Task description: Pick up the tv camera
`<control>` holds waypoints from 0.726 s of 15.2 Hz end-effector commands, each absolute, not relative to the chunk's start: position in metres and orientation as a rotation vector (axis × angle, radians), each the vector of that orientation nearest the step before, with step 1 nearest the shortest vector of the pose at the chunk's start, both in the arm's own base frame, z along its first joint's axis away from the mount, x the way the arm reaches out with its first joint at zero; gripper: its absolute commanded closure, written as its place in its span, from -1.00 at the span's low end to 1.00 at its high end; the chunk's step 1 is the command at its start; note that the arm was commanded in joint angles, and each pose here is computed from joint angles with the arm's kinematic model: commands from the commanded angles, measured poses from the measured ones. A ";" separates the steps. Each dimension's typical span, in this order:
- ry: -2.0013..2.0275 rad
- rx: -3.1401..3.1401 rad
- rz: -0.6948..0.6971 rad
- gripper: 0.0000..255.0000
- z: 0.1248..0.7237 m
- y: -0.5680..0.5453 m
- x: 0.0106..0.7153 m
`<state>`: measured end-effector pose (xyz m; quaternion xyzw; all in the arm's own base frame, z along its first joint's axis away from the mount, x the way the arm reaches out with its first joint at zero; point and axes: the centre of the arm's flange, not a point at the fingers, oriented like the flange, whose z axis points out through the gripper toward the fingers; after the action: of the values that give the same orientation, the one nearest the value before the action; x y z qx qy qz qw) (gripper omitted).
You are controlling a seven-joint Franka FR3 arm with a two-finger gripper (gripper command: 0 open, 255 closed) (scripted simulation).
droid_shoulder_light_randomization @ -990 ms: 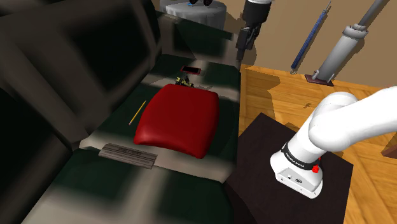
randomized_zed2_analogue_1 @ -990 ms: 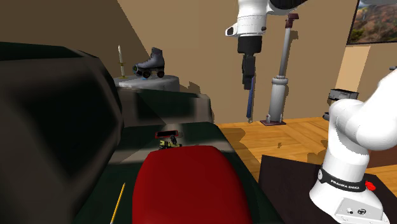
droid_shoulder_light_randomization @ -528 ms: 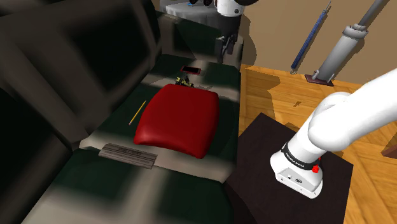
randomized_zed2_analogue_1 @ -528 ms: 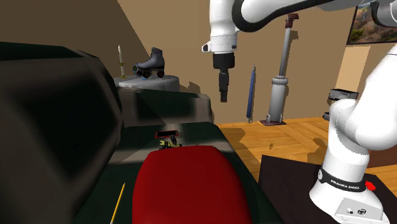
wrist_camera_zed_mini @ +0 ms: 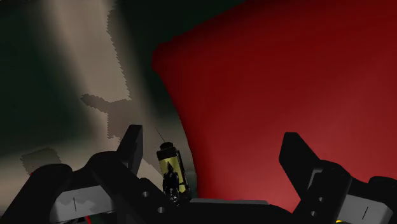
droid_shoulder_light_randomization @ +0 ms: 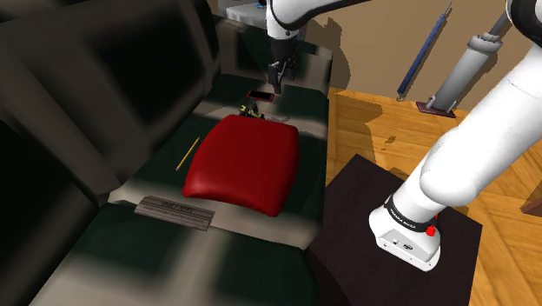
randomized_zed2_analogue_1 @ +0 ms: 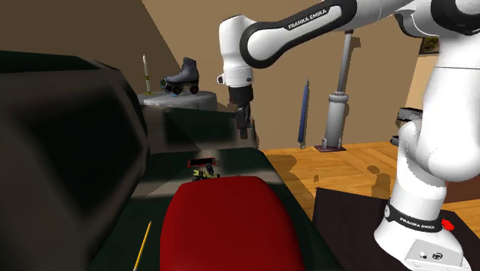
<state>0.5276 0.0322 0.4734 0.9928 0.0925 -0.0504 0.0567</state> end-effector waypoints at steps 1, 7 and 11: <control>0.285 2.998 -0.171 -1.00 0.455 0.032 0.551; 0.295 2.960 -0.224 -1.00 0.405 0.031 0.618; 0.302 2.934 -0.258 -1.00 0.370 0.029 0.661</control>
<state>0.6508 0.0297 0.3796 0.9875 0.1008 -0.0839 0.0874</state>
